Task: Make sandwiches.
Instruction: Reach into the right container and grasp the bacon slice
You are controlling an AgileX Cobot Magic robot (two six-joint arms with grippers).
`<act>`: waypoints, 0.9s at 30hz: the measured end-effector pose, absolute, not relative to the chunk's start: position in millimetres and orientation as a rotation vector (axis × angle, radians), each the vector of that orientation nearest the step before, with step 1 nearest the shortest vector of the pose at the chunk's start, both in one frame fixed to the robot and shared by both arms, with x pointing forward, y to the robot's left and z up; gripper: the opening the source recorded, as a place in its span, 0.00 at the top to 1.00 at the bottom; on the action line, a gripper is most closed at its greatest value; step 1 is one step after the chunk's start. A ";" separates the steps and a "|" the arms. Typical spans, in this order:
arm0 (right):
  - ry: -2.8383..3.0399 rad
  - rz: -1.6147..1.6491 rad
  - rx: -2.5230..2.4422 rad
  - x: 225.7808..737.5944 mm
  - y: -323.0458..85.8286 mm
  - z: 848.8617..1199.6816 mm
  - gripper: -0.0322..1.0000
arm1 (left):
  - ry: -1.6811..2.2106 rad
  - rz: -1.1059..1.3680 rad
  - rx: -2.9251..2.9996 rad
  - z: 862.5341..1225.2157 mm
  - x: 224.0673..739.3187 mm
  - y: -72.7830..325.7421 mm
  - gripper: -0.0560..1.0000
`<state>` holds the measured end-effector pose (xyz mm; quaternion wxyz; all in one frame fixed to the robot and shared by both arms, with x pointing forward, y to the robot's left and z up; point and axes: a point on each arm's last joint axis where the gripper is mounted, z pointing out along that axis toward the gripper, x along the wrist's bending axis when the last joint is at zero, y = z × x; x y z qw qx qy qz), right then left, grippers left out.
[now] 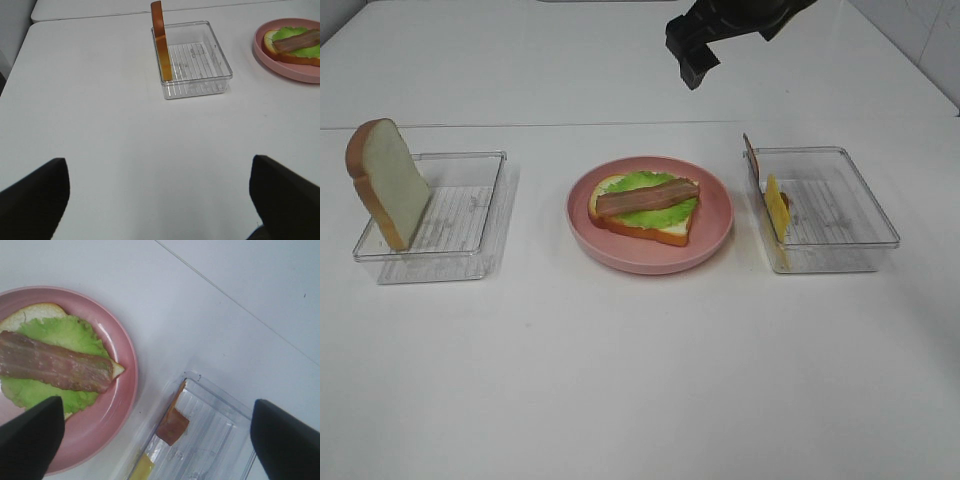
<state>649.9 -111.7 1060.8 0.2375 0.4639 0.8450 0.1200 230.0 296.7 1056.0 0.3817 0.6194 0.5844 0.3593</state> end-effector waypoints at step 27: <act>2.231 0.260 1.595 673.8 -176.3 1043.0 0.02 | 1.491 0.917 1.581 1056.0 230.0 296.7 0.10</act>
